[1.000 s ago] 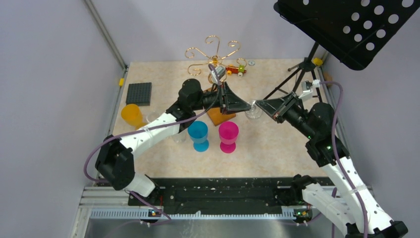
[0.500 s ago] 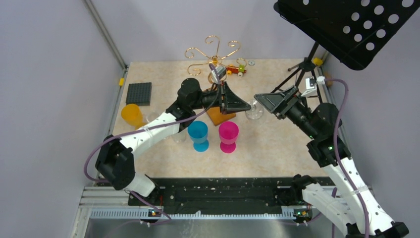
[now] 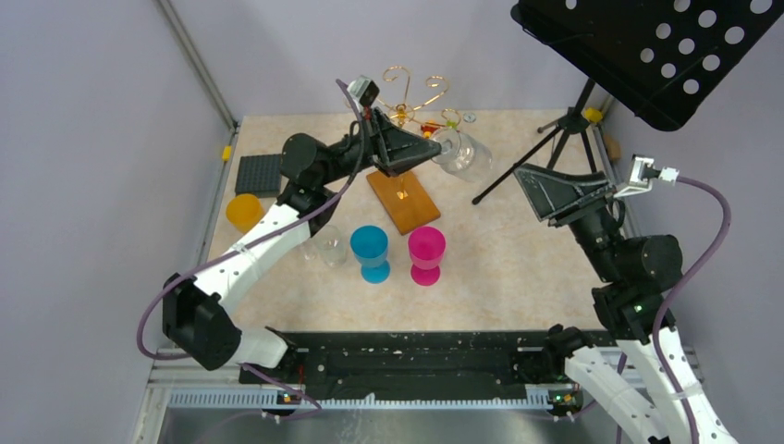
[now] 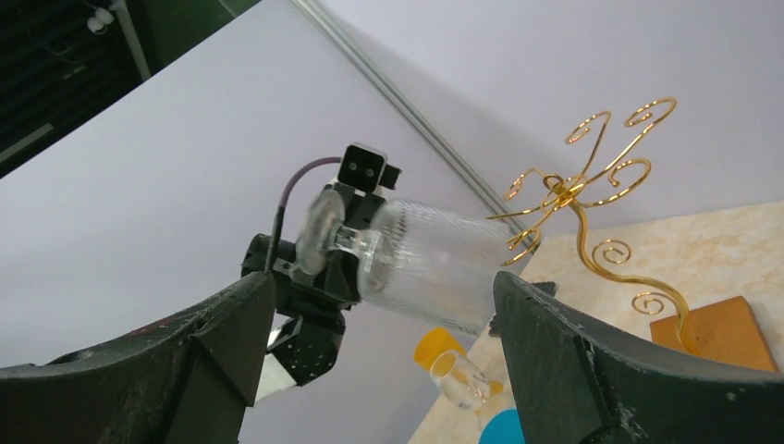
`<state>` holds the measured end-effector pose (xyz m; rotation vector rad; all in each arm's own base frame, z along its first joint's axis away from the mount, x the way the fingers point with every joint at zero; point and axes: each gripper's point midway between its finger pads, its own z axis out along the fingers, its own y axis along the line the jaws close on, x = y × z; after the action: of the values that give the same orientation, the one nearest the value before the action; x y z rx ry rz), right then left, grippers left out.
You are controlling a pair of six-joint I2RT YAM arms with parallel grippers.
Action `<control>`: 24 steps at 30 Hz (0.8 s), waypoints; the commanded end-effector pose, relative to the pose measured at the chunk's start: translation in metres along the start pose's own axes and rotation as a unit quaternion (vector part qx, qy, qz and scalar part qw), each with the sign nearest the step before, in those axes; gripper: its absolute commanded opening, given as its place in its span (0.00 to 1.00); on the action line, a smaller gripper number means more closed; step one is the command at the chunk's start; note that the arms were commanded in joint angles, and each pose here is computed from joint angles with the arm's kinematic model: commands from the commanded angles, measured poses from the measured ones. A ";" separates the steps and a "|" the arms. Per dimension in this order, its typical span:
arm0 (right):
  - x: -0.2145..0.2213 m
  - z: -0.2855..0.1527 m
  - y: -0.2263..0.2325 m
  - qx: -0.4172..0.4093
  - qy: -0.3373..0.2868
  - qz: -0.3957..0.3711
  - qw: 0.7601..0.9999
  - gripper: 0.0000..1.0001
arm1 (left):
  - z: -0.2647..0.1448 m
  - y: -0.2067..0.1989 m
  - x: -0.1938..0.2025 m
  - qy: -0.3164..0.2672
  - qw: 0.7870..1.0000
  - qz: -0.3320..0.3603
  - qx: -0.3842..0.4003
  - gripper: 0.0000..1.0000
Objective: Take the wine glass off the wine glass rack
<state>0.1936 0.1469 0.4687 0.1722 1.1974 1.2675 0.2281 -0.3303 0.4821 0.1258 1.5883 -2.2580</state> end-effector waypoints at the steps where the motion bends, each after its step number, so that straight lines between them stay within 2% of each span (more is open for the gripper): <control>1: 0.001 0.003 0.011 -0.046 -0.006 0.003 0.999 0.89 | -0.008 -0.094 0.008 -0.010 0.992 0.039 0.121 0.00; 7: 0.010 0.008 0.032 -0.118 0.013 0.039 0.992 0.88 | -0.016 -0.117 0.012 -0.015 0.989 0.006 0.150 0.00; 11: 0.015 0.006 0.066 -0.212 0.047 0.060 0.974 0.83 | -0.022 -0.126 0.016 -0.016 0.988 -0.009 0.154 0.00; 15: 0.018 0.006 0.084 -0.269 0.073 0.077 0.957 0.79 | -0.027 -0.138 0.024 -0.007 0.985 -0.016 0.171 0.00; 24: 0.034 -0.006 0.124 -0.385 0.098 0.068 0.915 0.46 | -0.027 -0.131 0.030 0.011 0.983 -0.043 0.179 0.00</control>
<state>0.1571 0.2190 0.4964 -0.2501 0.9933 1.7997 0.1724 -0.2940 0.5568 0.1066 1.3686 -2.5471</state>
